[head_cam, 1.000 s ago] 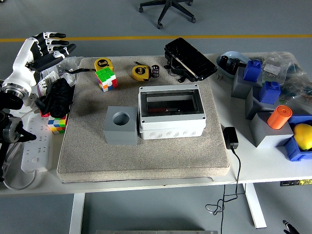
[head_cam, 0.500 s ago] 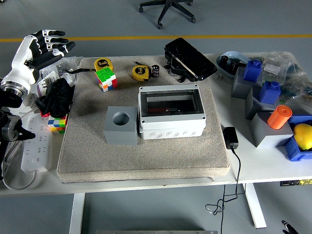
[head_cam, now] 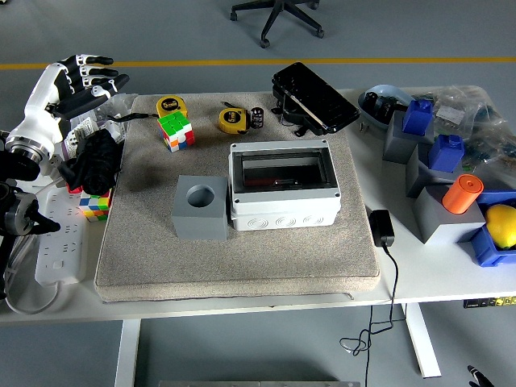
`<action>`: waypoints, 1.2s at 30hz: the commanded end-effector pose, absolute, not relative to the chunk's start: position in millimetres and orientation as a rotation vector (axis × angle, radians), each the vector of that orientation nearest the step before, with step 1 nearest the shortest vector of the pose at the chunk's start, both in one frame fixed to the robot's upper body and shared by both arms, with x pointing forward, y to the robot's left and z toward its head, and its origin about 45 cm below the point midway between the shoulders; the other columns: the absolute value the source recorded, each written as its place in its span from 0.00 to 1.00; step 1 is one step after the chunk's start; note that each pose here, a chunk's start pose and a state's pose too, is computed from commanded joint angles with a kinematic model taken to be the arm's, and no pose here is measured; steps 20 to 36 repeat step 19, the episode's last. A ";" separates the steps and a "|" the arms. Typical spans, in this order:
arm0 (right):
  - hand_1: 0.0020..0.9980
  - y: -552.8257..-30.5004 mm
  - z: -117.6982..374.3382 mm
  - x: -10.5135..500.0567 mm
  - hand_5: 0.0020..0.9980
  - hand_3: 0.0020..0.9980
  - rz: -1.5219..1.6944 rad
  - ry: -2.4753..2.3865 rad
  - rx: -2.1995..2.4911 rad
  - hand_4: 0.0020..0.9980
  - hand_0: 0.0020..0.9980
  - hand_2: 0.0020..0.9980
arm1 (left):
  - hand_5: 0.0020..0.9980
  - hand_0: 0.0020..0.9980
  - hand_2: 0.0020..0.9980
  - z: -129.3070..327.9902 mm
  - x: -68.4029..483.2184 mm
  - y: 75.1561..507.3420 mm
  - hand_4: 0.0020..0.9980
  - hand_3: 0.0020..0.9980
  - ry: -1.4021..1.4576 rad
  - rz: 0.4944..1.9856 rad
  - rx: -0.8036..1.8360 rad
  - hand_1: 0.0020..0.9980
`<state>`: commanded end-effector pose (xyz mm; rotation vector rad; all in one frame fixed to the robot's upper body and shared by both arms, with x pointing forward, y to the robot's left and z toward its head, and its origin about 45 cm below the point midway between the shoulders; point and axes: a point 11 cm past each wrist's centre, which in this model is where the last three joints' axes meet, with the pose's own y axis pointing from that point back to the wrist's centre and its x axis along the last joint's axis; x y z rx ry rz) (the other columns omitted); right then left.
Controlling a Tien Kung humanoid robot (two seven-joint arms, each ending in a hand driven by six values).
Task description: Fetch the battery,place it into the box,close the lid of the box
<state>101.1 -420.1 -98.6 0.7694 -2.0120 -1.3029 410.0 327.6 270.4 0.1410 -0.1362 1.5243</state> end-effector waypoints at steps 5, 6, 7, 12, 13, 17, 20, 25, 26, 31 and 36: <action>0.64 -417.7 -100.4 96.7 0.44 0.54 -1.310 -2.003 0.767 0.89 0.66 0.65 | 0.26 0.48 0.58 265.7 408.6 324.3 0.94 0.58 -0.128 1.512 0.152 0.58; 0.64 -417.8 -100.5 96.2 0.44 0.54 -1.310 -2.003 0.766 0.89 0.66 0.65 | 0.26 0.48 0.58 265.4 408.5 324.1 0.94 0.58 -0.127 1.512 0.152 0.58; 0.64 -418.1 -100.5 95.8 0.44 0.54 -1.309 -2.004 0.764 0.89 0.66 0.65 | 0.26 0.48 0.58 265.3 408.5 323.8 0.94 0.58 -0.126 1.512 0.152 0.58; 0.64 -420.0 -99.8 95.5 0.44 0.54 -1.303 -2.007 0.755 0.89 0.67 0.65 | 0.26 0.47 0.58 266.3 408.9 322.9 0.94 0.58 -0.124 1.511 0.146 0.58; 0.64 -420.0 -99.8 95.5 0.44 0.54 -1.303 -2.008 0.754 0.89 0.67 0.65 | 0.26 0.47 0.58 266.5 408.8 322.7 0.94 0.58 -0.123 1.511 0.146 0.58; 0.64 -419.8 -99.9 95.0 0.44 0.54 -1.304 -2.009 0.752 0.89 0.66 0.65 | 0.26 0.48 0.57 266.4 408.5 322.9 0.94 0.58 -0.121 1.513 0.143 0.58; 0.64 -419.3 -100.4 93.9 0.44 0.54 -1.308 -2.009 0.750 0.89 0.66 0.65 | 0.26 0.48 0.57 266.5 408.4 323.0 0.94 0.58 -0.119 1.515 0.140 0.58; 0.64 -419.3 -100.4 93.9 0.44 0.54 -1.308 -2.009 0.750 0.89 0.66 0.65 | 0.26 0.48 0.57 266.5 408.4 323.0 0.94 0.58 -0.119 1.515 0.140 0.58; 0.64 -419.3 -100.4 93.9 0.44 0.54 -1.308 -2.009 0.750 0.89 0.66 0.65 | 0.26 0.48 0.57 266.5 408.4 323.0 0.94 0.58 -0.119 1.515 0.140 0.58; 0.64 -419.3 -100.4 93.9 0.44 0.54 -1.308 -2.009 0.750 0.89 0.66 0.65 | 0.26 0.48 0.57 266.5 408.4 323.0 0.94 0.58 -0.119 1.515 0.140 0.58; 0.64 -419.3 -100.4 93.9 0.44 0.54 -1.308 -2.009 0.750 0.89 0.66 0.65 | 0.26 0.48 0.57 266.5 408.4 323.0 0.94 0.58 -0.119 1.515 0.140 0.58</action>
